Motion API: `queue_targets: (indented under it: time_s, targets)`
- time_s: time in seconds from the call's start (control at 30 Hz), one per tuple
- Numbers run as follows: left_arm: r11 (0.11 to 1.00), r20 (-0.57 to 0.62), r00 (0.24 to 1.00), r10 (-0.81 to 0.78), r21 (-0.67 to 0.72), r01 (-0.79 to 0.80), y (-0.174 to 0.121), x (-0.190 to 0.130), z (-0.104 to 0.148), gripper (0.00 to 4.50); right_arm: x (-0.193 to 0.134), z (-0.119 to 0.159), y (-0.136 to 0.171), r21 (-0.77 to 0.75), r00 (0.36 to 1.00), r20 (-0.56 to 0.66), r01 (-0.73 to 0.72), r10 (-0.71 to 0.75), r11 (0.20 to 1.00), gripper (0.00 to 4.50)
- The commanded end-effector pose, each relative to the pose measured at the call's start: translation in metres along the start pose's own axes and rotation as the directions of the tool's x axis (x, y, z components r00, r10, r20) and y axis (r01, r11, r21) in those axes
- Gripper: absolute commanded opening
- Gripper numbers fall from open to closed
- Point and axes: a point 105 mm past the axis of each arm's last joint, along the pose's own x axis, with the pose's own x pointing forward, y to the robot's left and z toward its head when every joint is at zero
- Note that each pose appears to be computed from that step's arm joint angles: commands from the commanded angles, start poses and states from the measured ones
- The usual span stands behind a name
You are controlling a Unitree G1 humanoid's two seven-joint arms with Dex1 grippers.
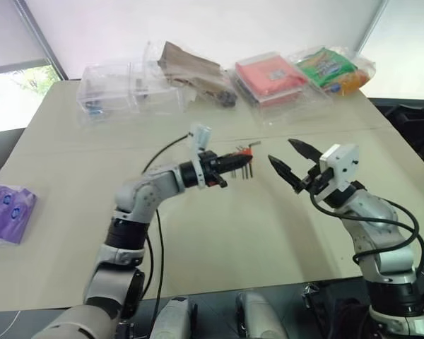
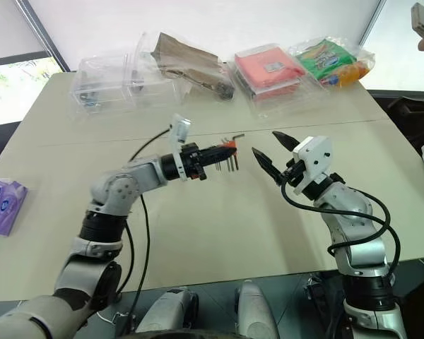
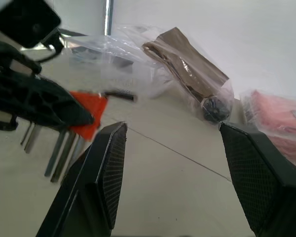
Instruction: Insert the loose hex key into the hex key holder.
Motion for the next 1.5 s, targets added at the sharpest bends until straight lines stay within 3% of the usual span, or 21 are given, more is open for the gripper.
queue_targets:
  time_s: [0.03,0.27,0.53,0.77,0.83,0.87,1.03,1.2,1.37,1.5]
  targets:
    - [0.994,-0.018,0.999,0.043,-0.100,-0.045,0.010,0.010,-0.009,0.00,-0.006,0.018,-0.003,-0.056,0.998,0.040,0.040,-0.038,0.998,3.06]
    - [0.951,-0.066,0.993,0.098,-0.287,-0.113,0.026,0.017,-0.036,0.00,-0.011,0.017,0.003,-0.058,0.997,0.034,0.068,-0.066,0.996,3.06]
    - [0.867,-0.184,0.962,0.201,-0.423,-0.262,0.049,-0.002,-0.072,0.00,-0.008,0.017,0.004,-0.059,0.997,0.041,0.074,-0.072,0.995,3.06]
    - [0.850,-0.268,0.917,0.296,-0.364,-0.380,0.063,-0.021,-0.083,3.21,-0.005,0.016,0.002,-0.063,0.997,0.045,0.073,-0.070,0.995,3.10]
    - [0.846,-0.288,0.896,0.338,-0.325,-0.423,0.069,-0.026,-0.081,4.15,-0.004,0.016,0.002,-0.064,0.997,0.046,0.071,-0.068,0.995,3.10]
    - [0.847,-0.284,0.891,0.355,-0.307,-0.435,0.071,-0.028,-0.077,4.39,-0.003,0.016,0.002,-0.065,0.997,0.047,0.070,-0.067,0.995,3.10]
    - [0.845,-0.332,0.796,0.505,0.004,-0.535,0.085,-0.050,-0.057,4.39,0.000,0.015,0.002,-0.069,0.997,0.051,0.066,-0.062,0.995,3.10]
    - [0.802,-0.302,0.752,0.586,0.352,-0.483,0.091,-0.067,-0.035,4.39,0.004,0.014,0.001,-0.078,0.997,0.057,0.062,-0.057,0.995,3.10]
    - [0.728,-0.210,0.831,0.515,0.620,-0.294,0.076,-0.065,0.001,4.39,0.006,0.012,-0.001,-0.095,0.999,0.033,0.012,-0.009,0.995,3.10]
    - [0.706,-0.179,0.894,0.410,0.683,-0.187,0.055,-0.070,0.027,4.39,-0.001,0.006,0.005,-0.095,0.987,-0.069,-0.148,0.142,0.984,3.10]
